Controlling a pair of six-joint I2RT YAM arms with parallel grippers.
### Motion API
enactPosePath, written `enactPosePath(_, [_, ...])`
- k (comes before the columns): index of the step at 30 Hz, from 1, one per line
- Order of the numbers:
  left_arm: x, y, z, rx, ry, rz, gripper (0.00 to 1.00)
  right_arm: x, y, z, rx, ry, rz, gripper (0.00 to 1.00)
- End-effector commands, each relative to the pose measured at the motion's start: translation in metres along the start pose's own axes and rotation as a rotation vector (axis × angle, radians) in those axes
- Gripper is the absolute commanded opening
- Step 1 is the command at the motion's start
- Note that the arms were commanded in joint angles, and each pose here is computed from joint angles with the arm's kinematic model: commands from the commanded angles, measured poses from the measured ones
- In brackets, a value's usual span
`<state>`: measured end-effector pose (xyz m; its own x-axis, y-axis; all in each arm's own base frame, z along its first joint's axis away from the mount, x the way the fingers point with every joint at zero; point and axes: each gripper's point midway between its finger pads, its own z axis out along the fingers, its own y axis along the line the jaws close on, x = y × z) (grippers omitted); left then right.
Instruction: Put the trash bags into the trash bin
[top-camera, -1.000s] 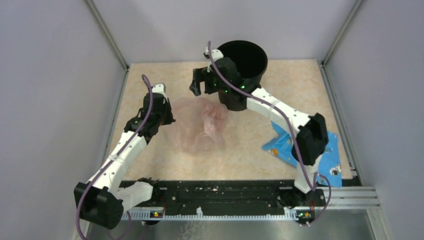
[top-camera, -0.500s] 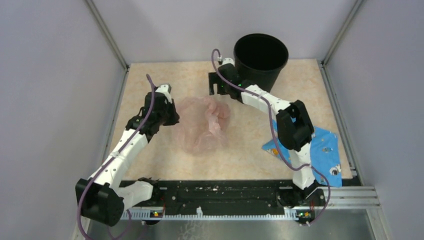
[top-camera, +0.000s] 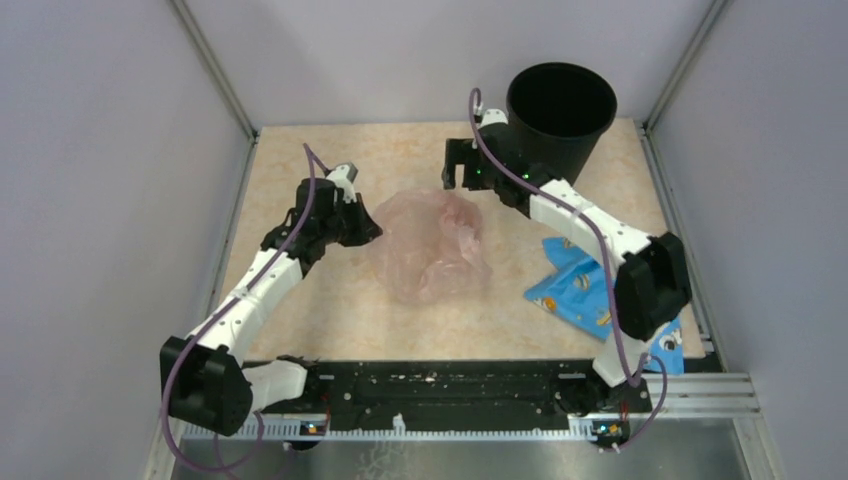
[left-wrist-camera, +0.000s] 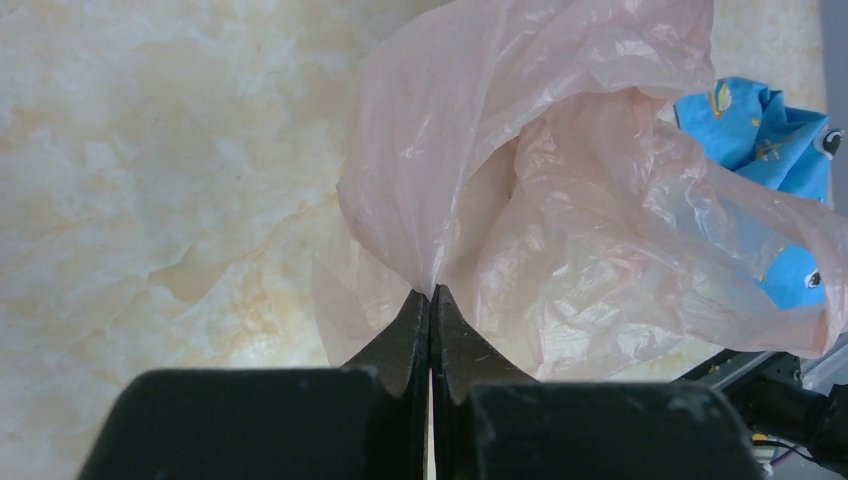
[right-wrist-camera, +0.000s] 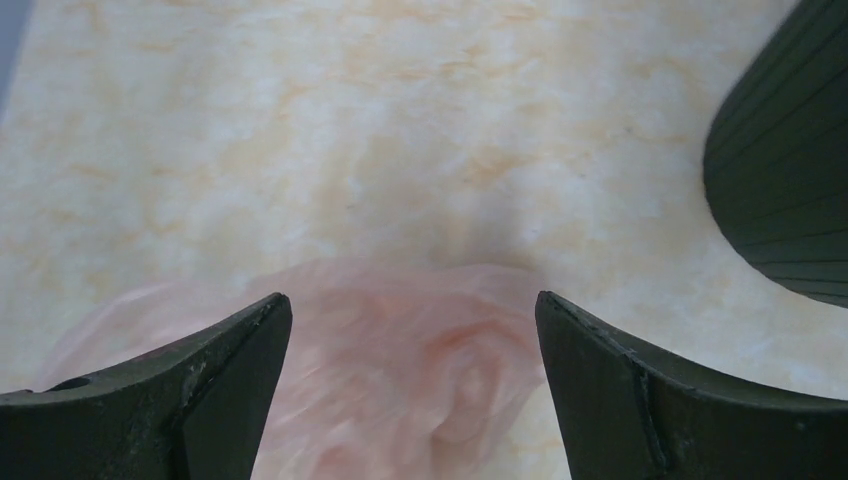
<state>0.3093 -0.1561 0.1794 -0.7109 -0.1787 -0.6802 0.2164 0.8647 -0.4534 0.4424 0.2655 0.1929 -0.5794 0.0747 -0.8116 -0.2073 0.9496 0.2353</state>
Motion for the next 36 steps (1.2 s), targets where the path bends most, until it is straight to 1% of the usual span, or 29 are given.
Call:
enactPosePath(1, [-0.013, -0.015, 0.006, 0.079, -0.043, -0.011, 0.0, -0.018, 0.047, -0.078, -0.148, -0.06, -0.082, 0.92])
enactPosePath(7, [-0.018, -0.011, 0.006, 0.056, -0.061, -0.008, 0.0, 0.021, 0.041, -0.134, -0.141, 0.053, -0.208, 0.92])
enactPosePath(12, [-0.02, -0.013, 0.006, 0.06, -0.06, -0.007, 0.0, 0.061, 0.037, -0.161, -0.156, 0.164, -0.28, 0.91])
enactPosePath(17, [-0.021, -0.013, 0.008, 0.061, -0.058, -0.009, 0.0, 0.082, 0.035, -0.173, -0.14, 0.215, -0.312, 0.89])
enactPosePath(21, [-0.02, -0.013, 0.007, 0.059, -0.056, -0.007, 0.0, 0.099, 0.029, -0.175, -0.132, 0.255, -0.315, 0.89])
enactPosePath(25, [-0.02, -0.013, 0.005, 0.058, -0.054, -0.004, 0.0, 0.113, 0.026, -0.17, -0.135, 0.269, -0.31, 0.85])
enactPosePath(27, [-0.021, -0.014, 0.003, 0.059, -0.054, -0.001, 0.0, 0.11, 0.028, -0.167, -0.142, 0.248, -0.305, 0.83])
enactPosePath(30, [-0.022, -0.014, 0.0, 0.053, -0.059, 0.005, 0.0, 0.099, 0.033, -0.162, -0.136, 0.205, -0.292, 0.75])
enactPosePath(33, [-0.023, -0.015, -0.004, 0.05, -0.061, 0.006, 0.0, 0.087, 0.04, -0.156, -0.139, 0.168, -0.287, 0.61])
enactPosePath(36, [-0.026, -0.019, -0.01, 0.059, -0.07, 0.008, 0.0, 0.085, 0.042, -0.149, -0.128, 0.162, -0.287, 0.39])
